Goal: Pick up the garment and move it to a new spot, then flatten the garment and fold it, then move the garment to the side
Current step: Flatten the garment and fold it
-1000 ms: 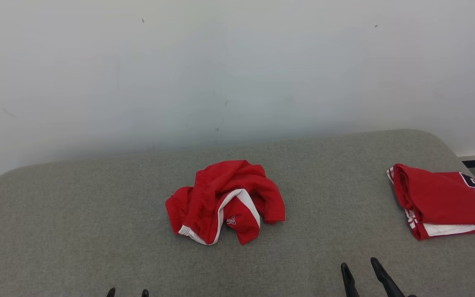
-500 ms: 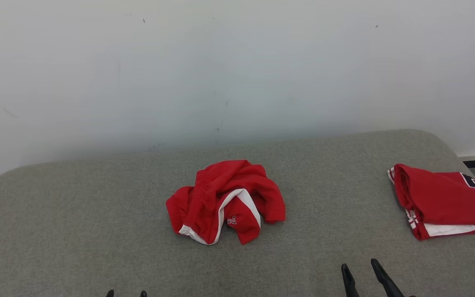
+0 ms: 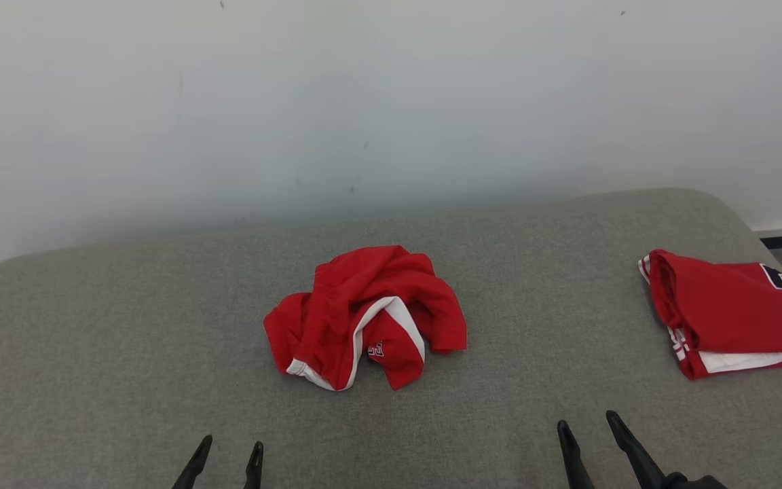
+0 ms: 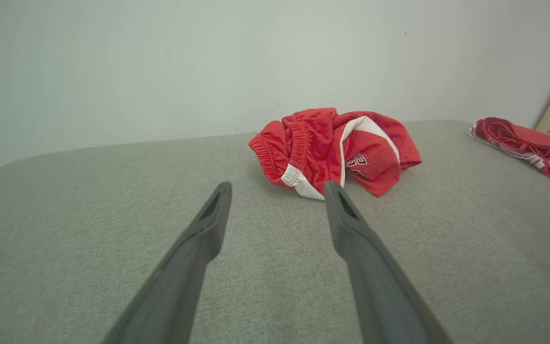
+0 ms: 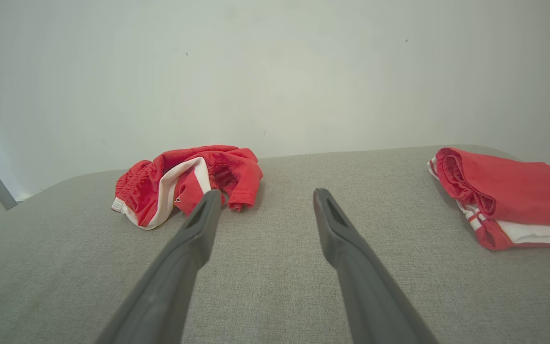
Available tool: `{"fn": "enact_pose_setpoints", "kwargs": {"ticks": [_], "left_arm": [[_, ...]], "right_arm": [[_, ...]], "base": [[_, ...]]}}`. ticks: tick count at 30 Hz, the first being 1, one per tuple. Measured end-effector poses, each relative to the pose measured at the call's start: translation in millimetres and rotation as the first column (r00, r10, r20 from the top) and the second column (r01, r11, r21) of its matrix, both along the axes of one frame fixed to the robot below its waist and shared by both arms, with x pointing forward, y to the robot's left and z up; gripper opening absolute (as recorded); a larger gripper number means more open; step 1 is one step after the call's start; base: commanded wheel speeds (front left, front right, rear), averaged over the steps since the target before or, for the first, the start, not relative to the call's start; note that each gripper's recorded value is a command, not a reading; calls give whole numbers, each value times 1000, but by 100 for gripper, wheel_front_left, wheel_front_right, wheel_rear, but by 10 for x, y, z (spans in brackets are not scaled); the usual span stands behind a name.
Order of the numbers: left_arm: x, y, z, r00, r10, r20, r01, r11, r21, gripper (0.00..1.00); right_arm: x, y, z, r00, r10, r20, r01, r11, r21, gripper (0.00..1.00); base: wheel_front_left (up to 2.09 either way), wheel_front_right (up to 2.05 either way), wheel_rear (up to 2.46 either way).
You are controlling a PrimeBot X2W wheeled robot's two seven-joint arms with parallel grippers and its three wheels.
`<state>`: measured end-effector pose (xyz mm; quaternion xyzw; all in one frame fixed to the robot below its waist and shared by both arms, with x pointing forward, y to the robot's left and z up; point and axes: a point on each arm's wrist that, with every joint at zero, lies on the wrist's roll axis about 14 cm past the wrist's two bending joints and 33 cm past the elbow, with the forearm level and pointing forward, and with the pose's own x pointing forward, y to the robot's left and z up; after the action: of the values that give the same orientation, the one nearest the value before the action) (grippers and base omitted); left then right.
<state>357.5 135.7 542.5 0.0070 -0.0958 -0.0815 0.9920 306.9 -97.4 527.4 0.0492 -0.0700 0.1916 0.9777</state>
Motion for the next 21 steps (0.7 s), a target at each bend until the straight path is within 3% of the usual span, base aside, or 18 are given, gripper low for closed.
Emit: {"fn": "enact_pose_setpoints", "kwargs": {"ticks": [21], "left_arm": [[1099, -453, -450, 975, -160, -154, 195, 948, 253, 100]], "right_arm": [[377, -163, -234, 996, -32, -81, 29, 999, -34, 100]], "base": [[0, 0, 0]]}}
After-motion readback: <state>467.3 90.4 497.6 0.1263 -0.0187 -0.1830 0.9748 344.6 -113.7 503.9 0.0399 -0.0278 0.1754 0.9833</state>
